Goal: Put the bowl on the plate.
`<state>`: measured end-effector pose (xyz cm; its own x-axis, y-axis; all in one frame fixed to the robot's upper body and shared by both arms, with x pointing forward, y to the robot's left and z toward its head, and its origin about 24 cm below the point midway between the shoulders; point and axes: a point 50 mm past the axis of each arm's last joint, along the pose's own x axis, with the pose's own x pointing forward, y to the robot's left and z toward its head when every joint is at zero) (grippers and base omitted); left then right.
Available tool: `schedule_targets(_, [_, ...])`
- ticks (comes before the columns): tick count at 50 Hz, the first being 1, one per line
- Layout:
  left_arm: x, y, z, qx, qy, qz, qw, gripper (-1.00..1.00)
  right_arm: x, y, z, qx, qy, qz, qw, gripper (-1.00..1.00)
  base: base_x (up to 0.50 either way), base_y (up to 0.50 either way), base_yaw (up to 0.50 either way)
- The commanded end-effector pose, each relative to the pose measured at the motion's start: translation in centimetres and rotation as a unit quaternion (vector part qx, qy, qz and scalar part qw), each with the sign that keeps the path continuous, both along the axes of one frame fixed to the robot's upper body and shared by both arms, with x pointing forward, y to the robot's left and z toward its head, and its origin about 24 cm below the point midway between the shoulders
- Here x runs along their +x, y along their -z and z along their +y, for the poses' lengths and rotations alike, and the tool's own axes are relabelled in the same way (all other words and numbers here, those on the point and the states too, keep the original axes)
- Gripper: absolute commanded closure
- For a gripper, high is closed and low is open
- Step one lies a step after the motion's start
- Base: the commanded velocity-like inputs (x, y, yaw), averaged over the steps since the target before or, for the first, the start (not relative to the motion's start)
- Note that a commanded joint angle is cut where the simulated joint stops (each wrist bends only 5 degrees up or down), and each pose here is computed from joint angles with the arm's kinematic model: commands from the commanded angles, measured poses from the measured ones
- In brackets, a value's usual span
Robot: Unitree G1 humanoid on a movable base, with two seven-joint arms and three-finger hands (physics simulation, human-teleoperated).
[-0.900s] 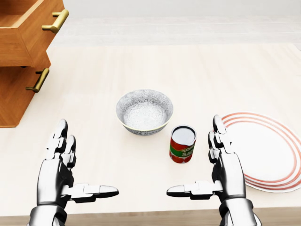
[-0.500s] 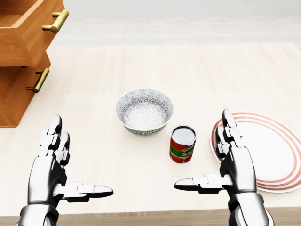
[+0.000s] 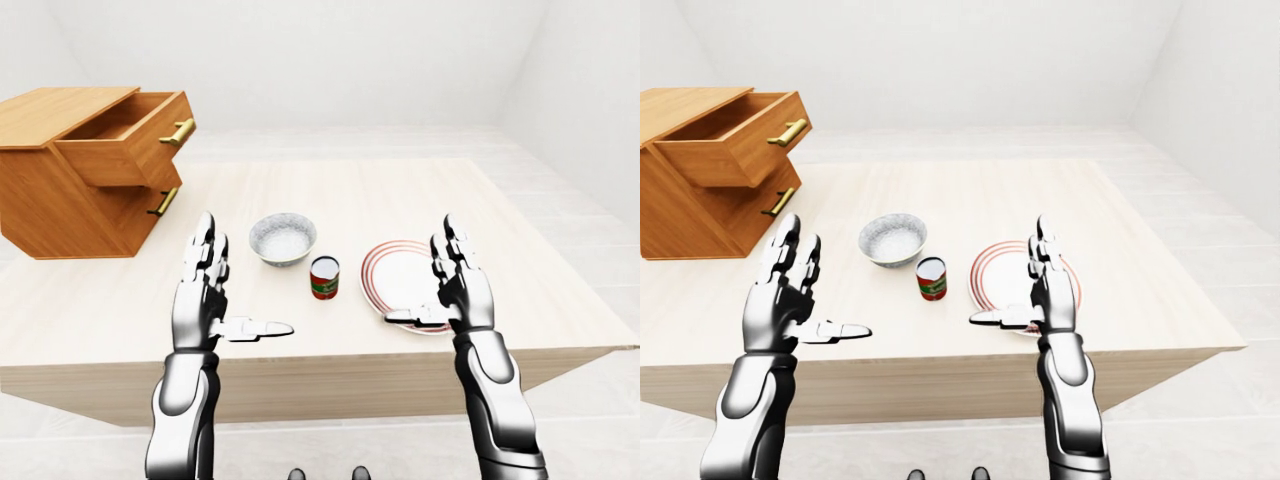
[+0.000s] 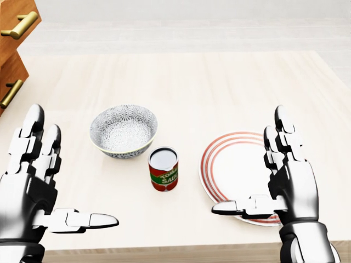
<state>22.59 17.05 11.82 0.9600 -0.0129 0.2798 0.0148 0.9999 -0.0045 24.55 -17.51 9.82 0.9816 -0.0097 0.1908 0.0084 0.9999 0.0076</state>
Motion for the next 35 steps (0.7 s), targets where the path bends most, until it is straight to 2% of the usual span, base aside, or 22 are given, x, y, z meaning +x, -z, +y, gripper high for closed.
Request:
schedule_targets(1, [-1.3, -2.1, 0.1, 0.003, 0.009, -0.047, 0.999, -1.0, -0.2, -1.5, -0.4, -0.006, 0.004, -0.033, 0.999, -1.0, 0.0, -0.5, 0.0])
schedule_targets(9, [-2.8, -5.0, 1.2, 0.012, -0.008, -0.115, 0.993, -1.0, -0.1, -2.8, -0.5, -0.008, 0.007, -0.06, 0.998, -1.0, 0.0, -0.5, 0.0])
schedule_targets(18, [-3.2, -5.9, 2.0, 0.017, -0.027, -0.137, 0.99, -1.0, -0.3, -3.6, -0.3, -0.021, 0.005, -0.077, 0.997, -1.0, 0.0, -0.5, 0.0])
schedule_targets(21, [-3.4, -6.1, 2.1, 0.016, -0.019, -0.143, 0.989, -1.0, -0.3, -3.6, -0.3, -0.024, 0.006, -0.076, 0.997, -1.0, 0.0, -0.45, 0.0])
schedule_targets(35, [-3.9, -7.0, 2.9, 0.032, -0.039, -0.163, 0.985, -1.0, 0.0, -3.2, -0.3, -0.029, 0.011, -0.067, 0.997, -1.0, 0.0, -0.02, 0.0])
